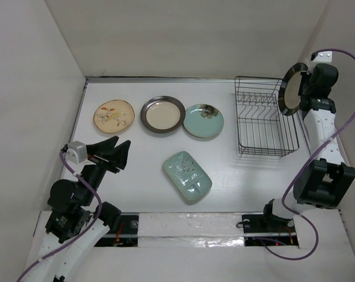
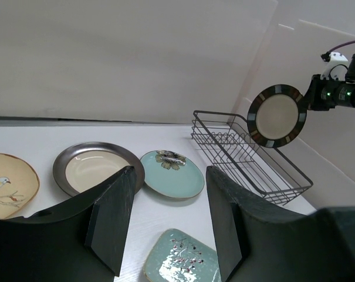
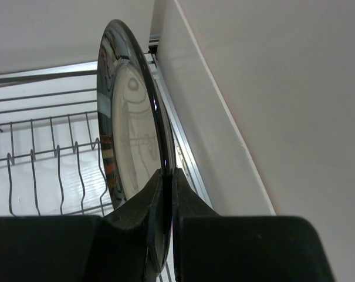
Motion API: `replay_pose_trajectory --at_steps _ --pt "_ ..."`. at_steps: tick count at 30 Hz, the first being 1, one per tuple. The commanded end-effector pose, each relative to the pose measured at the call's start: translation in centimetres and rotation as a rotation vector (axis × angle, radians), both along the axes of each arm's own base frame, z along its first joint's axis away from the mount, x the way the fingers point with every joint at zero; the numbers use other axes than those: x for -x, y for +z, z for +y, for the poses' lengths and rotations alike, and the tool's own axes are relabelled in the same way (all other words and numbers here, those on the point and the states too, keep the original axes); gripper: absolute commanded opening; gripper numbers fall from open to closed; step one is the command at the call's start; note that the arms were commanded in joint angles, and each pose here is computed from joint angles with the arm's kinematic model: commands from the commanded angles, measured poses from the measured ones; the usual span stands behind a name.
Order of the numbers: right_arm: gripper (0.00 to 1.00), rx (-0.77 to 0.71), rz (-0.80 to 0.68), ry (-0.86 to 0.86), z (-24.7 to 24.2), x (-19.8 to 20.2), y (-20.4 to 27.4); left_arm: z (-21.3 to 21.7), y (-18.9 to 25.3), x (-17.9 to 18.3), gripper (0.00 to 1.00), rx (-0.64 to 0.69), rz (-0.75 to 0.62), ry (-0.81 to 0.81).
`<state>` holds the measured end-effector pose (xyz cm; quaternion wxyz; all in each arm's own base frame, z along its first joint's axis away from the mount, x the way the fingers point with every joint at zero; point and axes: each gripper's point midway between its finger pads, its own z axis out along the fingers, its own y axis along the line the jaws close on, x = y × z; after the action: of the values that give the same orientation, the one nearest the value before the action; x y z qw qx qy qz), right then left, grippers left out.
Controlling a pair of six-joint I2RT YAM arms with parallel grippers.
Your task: Load the plates into the dish rack
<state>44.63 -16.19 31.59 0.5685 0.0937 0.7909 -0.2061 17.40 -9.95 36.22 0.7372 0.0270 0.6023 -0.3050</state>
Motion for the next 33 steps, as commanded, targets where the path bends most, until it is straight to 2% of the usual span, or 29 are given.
replay_pose_trajectory --at_steps 1,9,20,22,23,25,26,28,29,30,33 --pt "0.0 0.099 -0.211 -0.022 -0.2 -1.0 7.1 0.4 1.8 0.7 0.48 0.028 -0.051 -0.001" --pt "0.0 0.121 -0.133 -0.054 0.2 -1.9 3.4 0.4 1.9 0.8 0.48 0.03 -0.054 -0.002" --pt "0.01 0.086 -0.114 -0.08 0.8 -2.9 -1.2 0.3 1.4 0.3 0.48 0.02 -0.035 0.005" --pt "0.07 0.081 -0.128 -0.069 1.4 -3.0 -1.5 0.3 1.5 0.4 0.48 0.024 -0.04 0.003" --pt "0.18 0.083 -0.13 -0.069 1.5 -2.6 -1.8 0.3 1.5 0.4 0.48 0.022 -0.037 0.005" --pt "0.33 0.084 -0.15 -0.084 1.3 -2.5 -1.5 0.3 1.3 0.2 0.48 0.019 -0.03 0.01" --pt "0.45 0.078 -0.153 -0.091 1.2 -2.5 -1.4 0.3 1.3 0.3 0.48 0.02 -0.033 0.008" --pt "0.51 0.064 -0.179 -0.095 1.6 -2.5 -0.4 0.4 1.5 0.4 0.48 0.025 -0.039 0.005" --pt "0.6 0.056 -0.2 -0.103 1.6 -2.4 0.2 0.3 1.4 0.3 0.48 0.021 -0.034 0.008" --pt "0.64 0.052 -0.24 -0.128 1.3 -2.1 1.7 0.3 1.2 0.1 0.48 0.018 -0.027 0.011" --pt "0.7 -0.029 -0.329 -0.133 2.5 -2.2 4.5 0.2 1.1 0.0 0.48 0.017 -0.021 0.009"
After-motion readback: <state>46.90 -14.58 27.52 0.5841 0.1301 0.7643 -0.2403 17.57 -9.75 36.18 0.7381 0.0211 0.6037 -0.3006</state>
